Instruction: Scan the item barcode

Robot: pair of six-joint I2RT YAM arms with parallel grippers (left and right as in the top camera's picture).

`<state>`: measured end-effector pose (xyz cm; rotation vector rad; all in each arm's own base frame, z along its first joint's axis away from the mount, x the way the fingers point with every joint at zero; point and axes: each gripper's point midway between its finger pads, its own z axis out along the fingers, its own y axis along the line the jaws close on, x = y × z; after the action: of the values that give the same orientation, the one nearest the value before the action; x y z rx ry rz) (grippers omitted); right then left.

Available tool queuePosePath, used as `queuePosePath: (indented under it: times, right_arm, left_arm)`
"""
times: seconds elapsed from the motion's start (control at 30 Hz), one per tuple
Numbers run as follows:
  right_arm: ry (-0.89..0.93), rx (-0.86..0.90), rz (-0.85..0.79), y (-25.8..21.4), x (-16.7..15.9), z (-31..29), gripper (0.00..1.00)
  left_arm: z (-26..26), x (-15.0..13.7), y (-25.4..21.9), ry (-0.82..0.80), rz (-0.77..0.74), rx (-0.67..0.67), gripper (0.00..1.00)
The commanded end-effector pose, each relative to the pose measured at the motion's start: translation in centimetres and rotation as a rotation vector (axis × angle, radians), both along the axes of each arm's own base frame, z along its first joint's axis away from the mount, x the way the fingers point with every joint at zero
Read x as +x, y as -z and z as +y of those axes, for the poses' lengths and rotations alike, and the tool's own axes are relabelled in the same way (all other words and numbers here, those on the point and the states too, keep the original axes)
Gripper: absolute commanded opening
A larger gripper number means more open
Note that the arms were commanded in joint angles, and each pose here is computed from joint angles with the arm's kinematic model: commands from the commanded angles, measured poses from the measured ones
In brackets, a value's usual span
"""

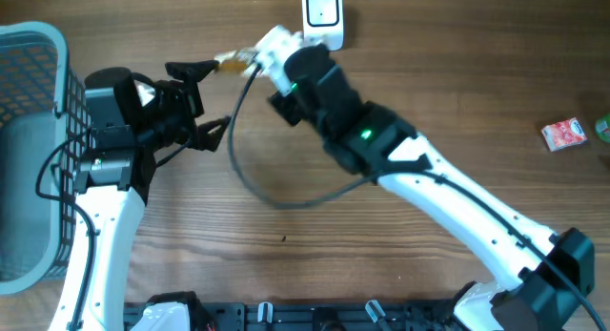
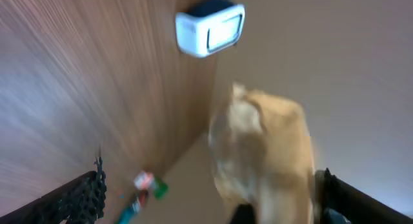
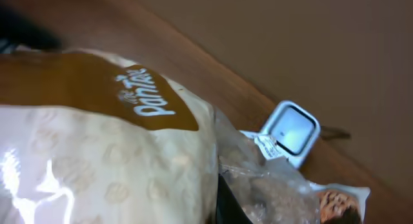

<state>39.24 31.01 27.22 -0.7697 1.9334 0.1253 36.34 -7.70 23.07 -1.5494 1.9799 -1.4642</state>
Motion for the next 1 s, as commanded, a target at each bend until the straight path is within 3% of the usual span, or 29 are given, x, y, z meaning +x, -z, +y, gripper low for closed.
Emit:
queuePosePath:
  times: [0.0, 0.17, 0.27, 0.47, 0.6, 0.7, 0.83, 0.97]
  right_arm:
    - [0.175, 0.256, 0.076, -1.7, 2.3, -3.2, 0.05]
    - [0.281, 0.822, 0.358, -3.6, 5.6, -6.1, 0.05]
    - [0.301, 1.031, 0.497, -3.1, 7.4, -5.8, 0.05]
    - [0.446, 1.413, 0.859, 3.5, 12.3, -4.1, 0.05]
    - [0.513, 1.637, 0.993, 8.0, 16.3, -5.8, 0.05]
    - [0.613, 1.734, 1.028, 11.1, 18.3, -8.6, 0.05]
    - [0.632, 1.760, 0.991, 11.1, 19.3, -11.3, 0.05]
    - [0.527, 1.749, 0.988, 9.6, 19.3, -11.9, 0.05]
  left_arm:
    - [3.2, 0.4, 1.3, -0.127, 0.010, 0.180, 1.00]
    - [5.7, -0.1, 3.2, -0.160, 0.037, 0.378, 1.00]
    - [5.7, -0.9, 4.0, -0.126, 0.065, 0.414, 1.00]
    - [5.7, -2.3, 5.3, -0.047, 0.102, 0.490, 1.00]
    - [5.8, -3.5, 6.4, 0.020, 0.135, 0.552, 1.00]
    - [6.1, -4.5, 7.1, 0.032, 0.179, 0.574, 1.00]
    - [6.9, -4.7, 7.4, 0.006, 0.204, 0.612, 1.00]
    - [6.9, -4.7, 7.4, 0.007, 0.206, 0.612, 1.00]
